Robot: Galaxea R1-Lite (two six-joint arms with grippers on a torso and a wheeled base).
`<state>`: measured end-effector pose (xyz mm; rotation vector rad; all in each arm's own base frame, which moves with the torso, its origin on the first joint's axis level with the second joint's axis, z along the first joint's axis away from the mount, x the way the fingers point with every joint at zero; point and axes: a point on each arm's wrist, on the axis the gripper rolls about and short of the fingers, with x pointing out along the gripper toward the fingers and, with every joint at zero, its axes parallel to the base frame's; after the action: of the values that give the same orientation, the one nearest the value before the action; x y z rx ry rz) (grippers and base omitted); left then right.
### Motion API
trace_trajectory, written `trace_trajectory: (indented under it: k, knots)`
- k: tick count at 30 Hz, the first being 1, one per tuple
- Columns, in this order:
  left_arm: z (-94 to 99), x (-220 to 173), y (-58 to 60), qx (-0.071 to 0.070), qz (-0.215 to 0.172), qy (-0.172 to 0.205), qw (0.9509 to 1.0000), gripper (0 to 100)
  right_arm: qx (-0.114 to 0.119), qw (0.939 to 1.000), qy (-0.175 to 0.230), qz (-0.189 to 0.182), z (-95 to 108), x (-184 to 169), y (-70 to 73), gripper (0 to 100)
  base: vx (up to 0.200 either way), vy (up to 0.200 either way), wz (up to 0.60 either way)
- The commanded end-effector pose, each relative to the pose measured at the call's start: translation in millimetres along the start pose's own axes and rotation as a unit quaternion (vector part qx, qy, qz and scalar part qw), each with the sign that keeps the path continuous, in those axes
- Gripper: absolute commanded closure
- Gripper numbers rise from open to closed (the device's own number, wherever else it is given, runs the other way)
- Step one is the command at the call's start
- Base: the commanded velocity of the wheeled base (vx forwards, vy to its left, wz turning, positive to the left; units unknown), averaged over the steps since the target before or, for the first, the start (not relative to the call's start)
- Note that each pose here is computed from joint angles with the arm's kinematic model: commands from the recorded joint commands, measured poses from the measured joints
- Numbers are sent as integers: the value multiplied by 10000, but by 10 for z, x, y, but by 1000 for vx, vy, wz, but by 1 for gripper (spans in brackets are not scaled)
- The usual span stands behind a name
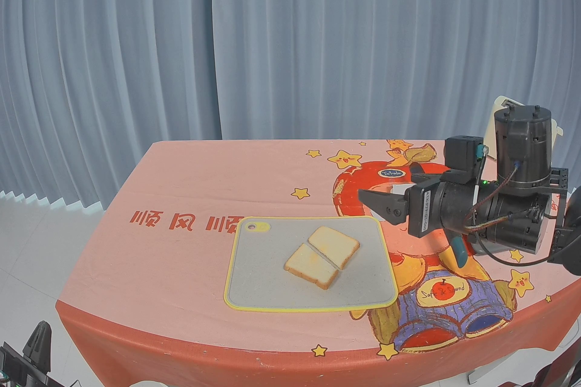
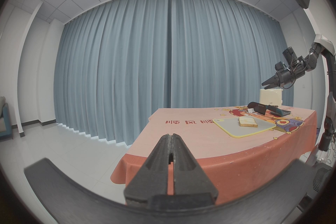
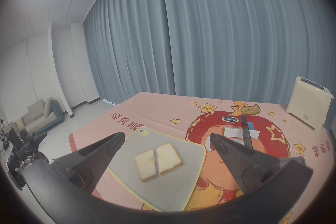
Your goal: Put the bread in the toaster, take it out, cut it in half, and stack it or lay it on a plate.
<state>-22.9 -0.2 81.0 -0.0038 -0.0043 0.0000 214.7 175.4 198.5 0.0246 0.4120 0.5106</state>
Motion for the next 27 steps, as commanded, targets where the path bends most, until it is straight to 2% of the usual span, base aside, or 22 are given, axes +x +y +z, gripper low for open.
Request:
trace_trajectory:
  k: [1,27]
  knots:
    - [-51,5,0,-4,0,37,10000,100,-38,10000,11,4,14,53,15,0,0,0,0]
    - [-51,5,0,-4,0,37,10000,100,-43,9998,162,-113,38,488,36,0,0,0,0]
